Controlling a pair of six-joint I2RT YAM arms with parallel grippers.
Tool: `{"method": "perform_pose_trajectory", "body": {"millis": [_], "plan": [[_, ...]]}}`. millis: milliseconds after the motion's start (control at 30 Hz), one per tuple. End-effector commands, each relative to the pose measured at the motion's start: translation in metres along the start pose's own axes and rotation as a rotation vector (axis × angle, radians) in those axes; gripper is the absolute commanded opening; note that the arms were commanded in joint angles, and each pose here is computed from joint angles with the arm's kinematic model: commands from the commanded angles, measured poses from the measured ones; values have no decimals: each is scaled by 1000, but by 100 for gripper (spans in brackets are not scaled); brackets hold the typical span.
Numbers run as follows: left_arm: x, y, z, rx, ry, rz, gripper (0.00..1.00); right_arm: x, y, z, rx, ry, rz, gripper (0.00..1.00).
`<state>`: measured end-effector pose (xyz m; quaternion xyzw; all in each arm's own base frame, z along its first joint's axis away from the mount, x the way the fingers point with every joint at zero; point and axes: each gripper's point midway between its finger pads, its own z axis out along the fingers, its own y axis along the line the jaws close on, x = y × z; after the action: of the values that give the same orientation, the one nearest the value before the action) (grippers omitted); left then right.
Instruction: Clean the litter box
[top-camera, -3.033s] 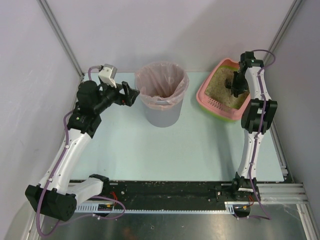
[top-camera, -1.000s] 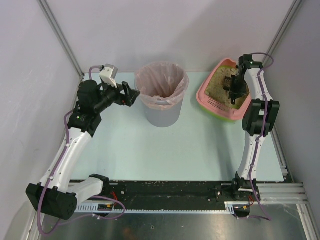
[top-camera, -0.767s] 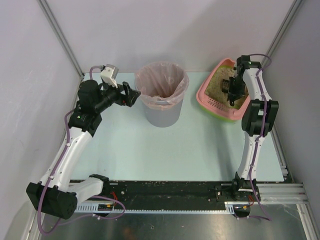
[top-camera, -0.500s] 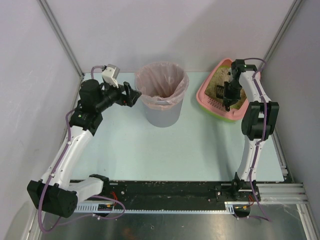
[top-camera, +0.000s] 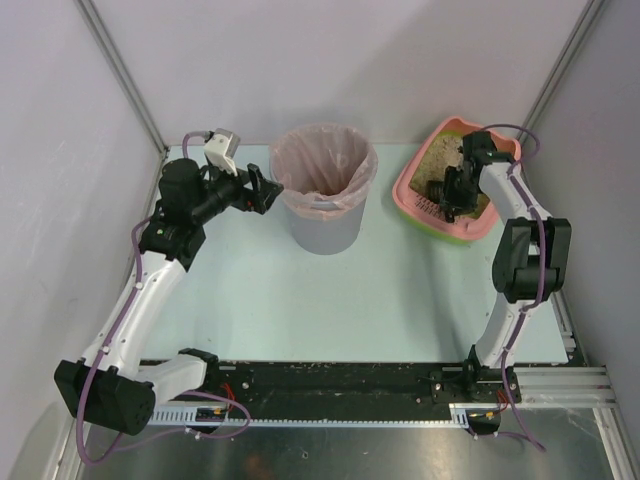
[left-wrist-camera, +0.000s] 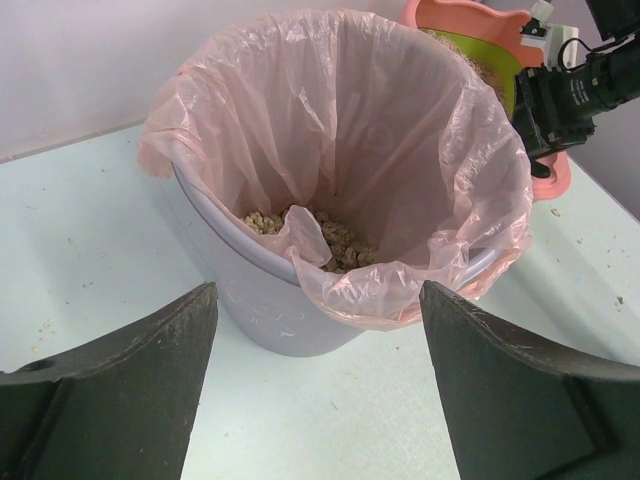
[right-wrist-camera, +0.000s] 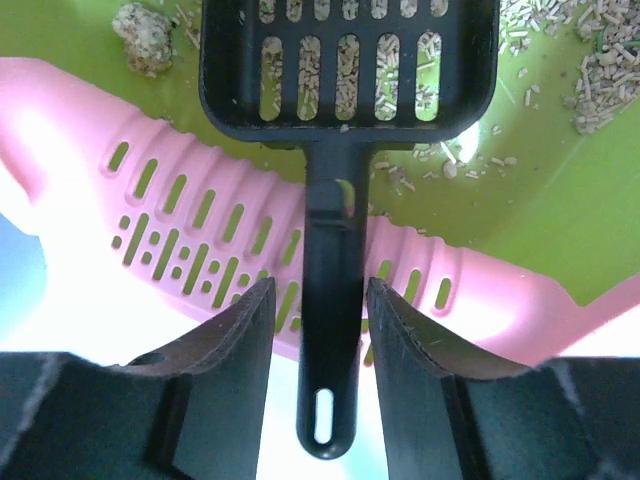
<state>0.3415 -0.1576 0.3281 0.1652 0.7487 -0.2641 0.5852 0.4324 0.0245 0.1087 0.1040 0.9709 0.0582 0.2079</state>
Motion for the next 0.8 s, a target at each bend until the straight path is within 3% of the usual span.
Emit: {"method": "perform_pose_trajectory", "body": {"millis": [0,500,767], "plan": [[-12,-8,-6,26,-40,25,86,-11,8,-6,5,-119,5,47],[-12,-8,-6,28,-42,26,86,-8,6,-34,136,-431,55,51],[-13,-9,-6,30,-46,25,87,-9,4,-48,122,-626,98,52]]}}
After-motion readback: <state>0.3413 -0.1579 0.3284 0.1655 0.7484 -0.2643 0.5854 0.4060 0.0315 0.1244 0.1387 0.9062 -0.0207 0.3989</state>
